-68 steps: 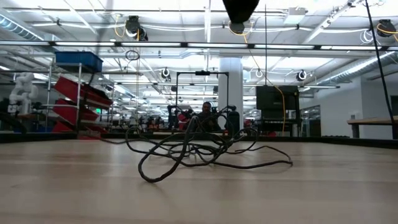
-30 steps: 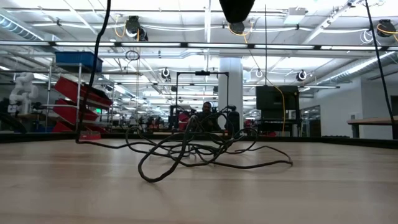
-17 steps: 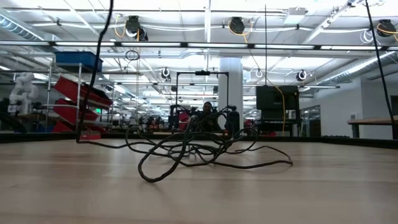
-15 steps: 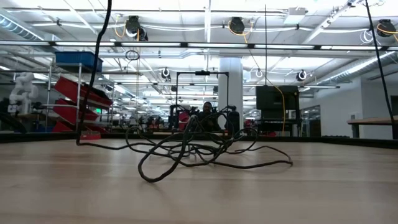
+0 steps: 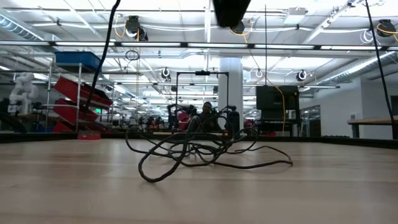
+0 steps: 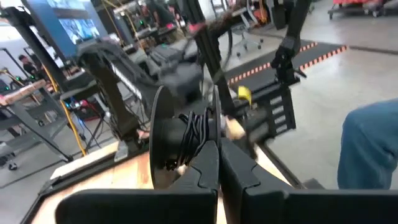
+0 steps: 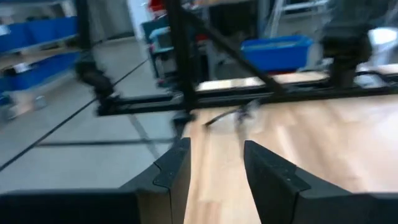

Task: Coil cords
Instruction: Coil the black wire on the spool

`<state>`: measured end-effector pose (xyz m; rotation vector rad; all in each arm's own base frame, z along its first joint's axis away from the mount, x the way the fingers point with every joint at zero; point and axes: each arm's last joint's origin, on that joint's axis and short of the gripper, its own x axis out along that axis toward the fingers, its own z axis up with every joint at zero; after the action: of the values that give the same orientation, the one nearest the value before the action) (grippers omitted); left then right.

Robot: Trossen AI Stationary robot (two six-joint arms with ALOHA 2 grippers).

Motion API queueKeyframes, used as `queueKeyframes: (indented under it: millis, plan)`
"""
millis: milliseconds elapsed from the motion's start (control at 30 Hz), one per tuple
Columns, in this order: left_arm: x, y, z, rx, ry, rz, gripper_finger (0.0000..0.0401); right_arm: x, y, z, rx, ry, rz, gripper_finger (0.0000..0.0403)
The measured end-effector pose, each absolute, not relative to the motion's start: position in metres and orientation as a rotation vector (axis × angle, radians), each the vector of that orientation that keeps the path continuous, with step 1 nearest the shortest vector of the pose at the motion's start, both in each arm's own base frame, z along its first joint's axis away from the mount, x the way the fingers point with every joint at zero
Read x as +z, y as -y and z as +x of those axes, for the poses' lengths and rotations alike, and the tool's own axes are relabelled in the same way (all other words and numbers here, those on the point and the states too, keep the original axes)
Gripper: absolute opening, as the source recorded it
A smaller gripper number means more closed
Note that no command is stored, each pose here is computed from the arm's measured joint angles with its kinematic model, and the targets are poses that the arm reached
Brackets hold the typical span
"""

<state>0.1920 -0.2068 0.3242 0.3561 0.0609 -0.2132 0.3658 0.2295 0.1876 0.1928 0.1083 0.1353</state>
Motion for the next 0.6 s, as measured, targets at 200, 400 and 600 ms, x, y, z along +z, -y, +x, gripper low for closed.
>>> queueKeyframes:
  millis: [200, 400, 600]
  plan:
    - [0.326, 0.205, 0.194, -0.200, -0.046, 0.341, 0.0000, 0.183, -0.218, 0.375, 0.098, -0.072, 0.167, 0.0135]
    - [0.328, 0.205, 0.194, -0.193, -0.034, 0.342, 0.0000, 0.210, -0.215, 0.368, 0.115, -0.068, 0.112, 0.0135]
    - [0.329, 0.205, 0.194, -0.188, -0.023, 0.345, 0.0000, 0.235, -0.199, 0.358, 0.085, -0.161, 0.063, 0.0135]
